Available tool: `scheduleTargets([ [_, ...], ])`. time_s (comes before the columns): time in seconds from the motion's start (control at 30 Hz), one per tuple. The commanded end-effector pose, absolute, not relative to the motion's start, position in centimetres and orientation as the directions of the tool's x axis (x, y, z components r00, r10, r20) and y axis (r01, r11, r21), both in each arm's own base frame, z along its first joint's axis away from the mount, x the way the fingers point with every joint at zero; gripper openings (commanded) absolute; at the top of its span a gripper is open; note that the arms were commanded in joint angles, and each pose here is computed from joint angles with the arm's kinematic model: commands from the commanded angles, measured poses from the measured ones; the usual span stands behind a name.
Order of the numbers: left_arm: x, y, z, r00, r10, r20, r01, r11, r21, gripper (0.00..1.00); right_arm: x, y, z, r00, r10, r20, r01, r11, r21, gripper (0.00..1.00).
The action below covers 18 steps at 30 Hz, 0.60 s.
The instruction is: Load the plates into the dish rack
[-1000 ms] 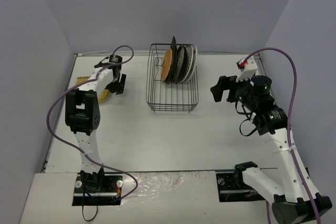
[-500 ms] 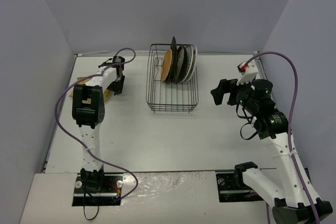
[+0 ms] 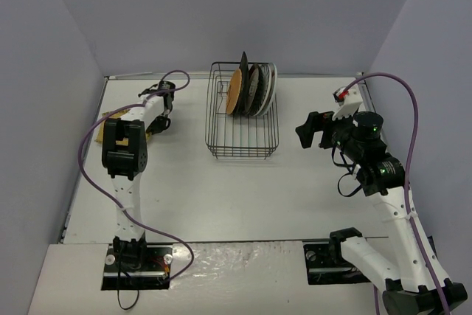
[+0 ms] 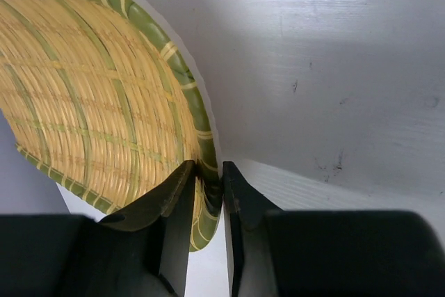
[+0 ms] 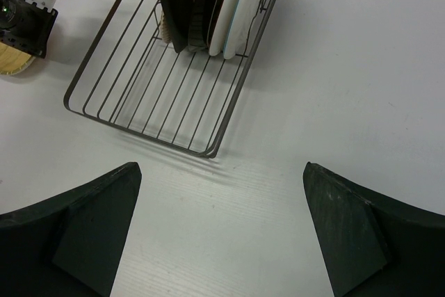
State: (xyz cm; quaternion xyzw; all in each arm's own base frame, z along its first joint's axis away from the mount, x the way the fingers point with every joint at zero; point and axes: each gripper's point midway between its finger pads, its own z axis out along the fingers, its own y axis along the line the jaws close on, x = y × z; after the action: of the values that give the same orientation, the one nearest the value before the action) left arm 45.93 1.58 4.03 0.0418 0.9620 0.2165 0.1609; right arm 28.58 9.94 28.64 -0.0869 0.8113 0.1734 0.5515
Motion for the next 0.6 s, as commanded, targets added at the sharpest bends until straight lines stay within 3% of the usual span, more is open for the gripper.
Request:
scheduleTargets([
  [0.0, 46.4, 1.9, 9.3, -0.909, 0.117, -0.400, -0.064, 0.909, 0.412, 0.05, 28.9, 10.2, 30.7, -0.300, 0.066, -0.952, -0.354, 0.919, 0.175, 1.00],
  [0.2, 46.1, 1.0, 14.8, -0.876, 0.084, -0.474, -0.099, 0.932, 0.347, 0.00, 28.9, 10.1, 31.3, -0.286, 0.070, -0.956, -0.348, 0.922, 0.171, 1.00],
  [0.43, 46.1, -2.6, 29.4, -0.691, -0.024, -0.722, -0.127, 0.988, 0.088, 0.00, 29.1, 10.1, 32.3, -0.272, 0.080, -0.959, -0.346, 0.922, 0.175, 1.00],
  [0.57, 45.1, -5.2, 35.6, -0.602, -0.088, -0.794, -0.055, 0.996, -0.068, 0.00, 29.2, 10.0, 32.3, -0.274, 0.083, -0.958, -0.339, 0.924, 0.177, 1.00],
])
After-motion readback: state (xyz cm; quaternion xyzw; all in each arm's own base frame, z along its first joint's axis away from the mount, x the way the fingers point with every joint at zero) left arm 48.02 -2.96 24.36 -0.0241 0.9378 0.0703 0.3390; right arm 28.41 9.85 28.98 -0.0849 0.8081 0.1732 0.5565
